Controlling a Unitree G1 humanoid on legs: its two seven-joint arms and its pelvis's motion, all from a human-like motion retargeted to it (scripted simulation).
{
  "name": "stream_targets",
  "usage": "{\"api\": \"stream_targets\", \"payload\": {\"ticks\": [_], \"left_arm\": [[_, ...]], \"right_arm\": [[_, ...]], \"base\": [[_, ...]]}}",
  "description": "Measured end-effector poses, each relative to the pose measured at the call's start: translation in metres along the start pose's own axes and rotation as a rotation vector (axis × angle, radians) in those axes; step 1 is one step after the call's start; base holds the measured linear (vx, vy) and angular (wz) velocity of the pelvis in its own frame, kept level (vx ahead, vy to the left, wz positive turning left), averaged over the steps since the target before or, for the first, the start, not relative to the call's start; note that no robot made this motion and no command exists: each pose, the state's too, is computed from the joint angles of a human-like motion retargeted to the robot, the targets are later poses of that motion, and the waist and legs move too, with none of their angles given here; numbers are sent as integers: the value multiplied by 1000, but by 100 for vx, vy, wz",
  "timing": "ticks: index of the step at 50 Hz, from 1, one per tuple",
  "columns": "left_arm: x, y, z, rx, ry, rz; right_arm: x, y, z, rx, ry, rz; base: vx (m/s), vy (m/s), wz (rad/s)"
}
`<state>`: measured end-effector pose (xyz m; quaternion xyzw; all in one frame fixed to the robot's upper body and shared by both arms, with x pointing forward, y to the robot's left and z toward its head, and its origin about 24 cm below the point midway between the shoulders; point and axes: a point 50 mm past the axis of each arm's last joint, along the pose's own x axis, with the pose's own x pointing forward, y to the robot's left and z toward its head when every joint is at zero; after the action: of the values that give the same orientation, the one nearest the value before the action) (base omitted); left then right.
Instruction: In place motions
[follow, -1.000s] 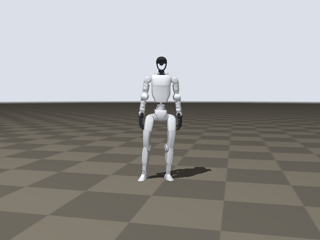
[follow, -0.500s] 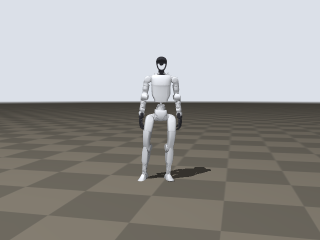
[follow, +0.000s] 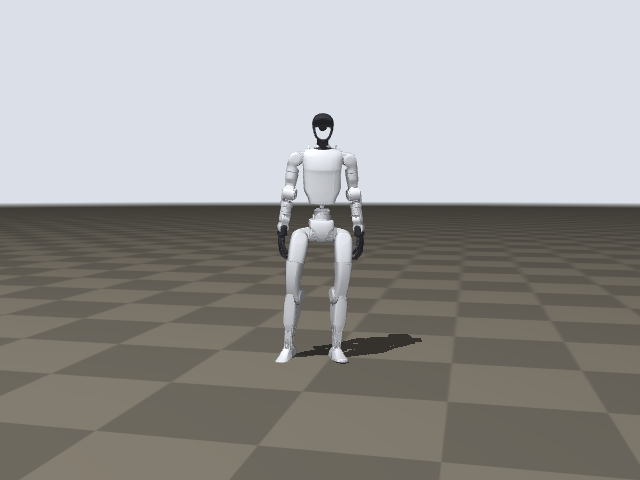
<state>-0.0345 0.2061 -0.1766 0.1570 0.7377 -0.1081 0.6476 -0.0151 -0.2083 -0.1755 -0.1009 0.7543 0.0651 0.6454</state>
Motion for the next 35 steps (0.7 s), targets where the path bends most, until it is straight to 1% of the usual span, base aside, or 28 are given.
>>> {"api": "stream_targets", "payload": {"ticks": [35], "left_arm": [[0, 2, 4, -11, -20, 4]], "right_arm": [[0, -4, -7, 19, 17, -7]], "base": [[0, 1, 5]]}}
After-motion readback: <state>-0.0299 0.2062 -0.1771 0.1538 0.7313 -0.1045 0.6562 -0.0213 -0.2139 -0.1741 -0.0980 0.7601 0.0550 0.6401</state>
